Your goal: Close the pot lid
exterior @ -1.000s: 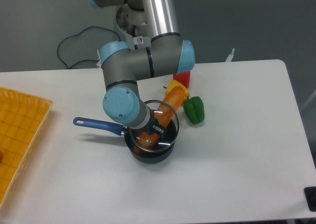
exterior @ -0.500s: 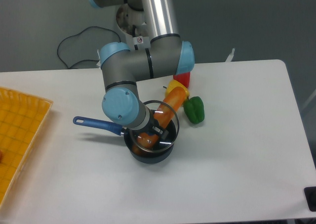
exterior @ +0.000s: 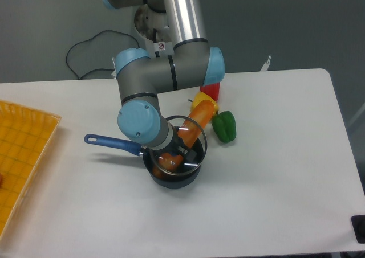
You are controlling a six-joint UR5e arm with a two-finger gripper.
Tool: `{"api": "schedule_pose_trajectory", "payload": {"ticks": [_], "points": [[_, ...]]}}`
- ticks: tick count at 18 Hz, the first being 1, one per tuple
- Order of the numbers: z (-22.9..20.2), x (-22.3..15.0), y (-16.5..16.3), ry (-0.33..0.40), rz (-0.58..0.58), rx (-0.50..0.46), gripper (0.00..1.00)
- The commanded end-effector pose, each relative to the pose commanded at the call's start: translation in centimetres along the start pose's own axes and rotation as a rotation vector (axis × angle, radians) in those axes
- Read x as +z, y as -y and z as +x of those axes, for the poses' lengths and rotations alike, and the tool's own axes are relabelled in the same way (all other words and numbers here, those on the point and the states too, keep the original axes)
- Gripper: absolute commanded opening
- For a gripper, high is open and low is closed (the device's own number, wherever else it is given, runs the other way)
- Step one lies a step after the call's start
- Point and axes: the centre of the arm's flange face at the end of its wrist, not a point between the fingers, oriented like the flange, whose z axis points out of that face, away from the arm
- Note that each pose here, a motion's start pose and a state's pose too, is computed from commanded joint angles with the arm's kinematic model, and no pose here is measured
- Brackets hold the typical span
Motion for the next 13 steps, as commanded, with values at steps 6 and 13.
{"api": "schedule_pose_trajectory", "payload": {"ticks": [6, 13], "points": [[-0.7, -2.8, -1.9, 0.030, 0.038, -0.020, 0.99], [-6.7, -5.4, -6.5, 0.070, 0.100, -0.066, 1.00]]}}
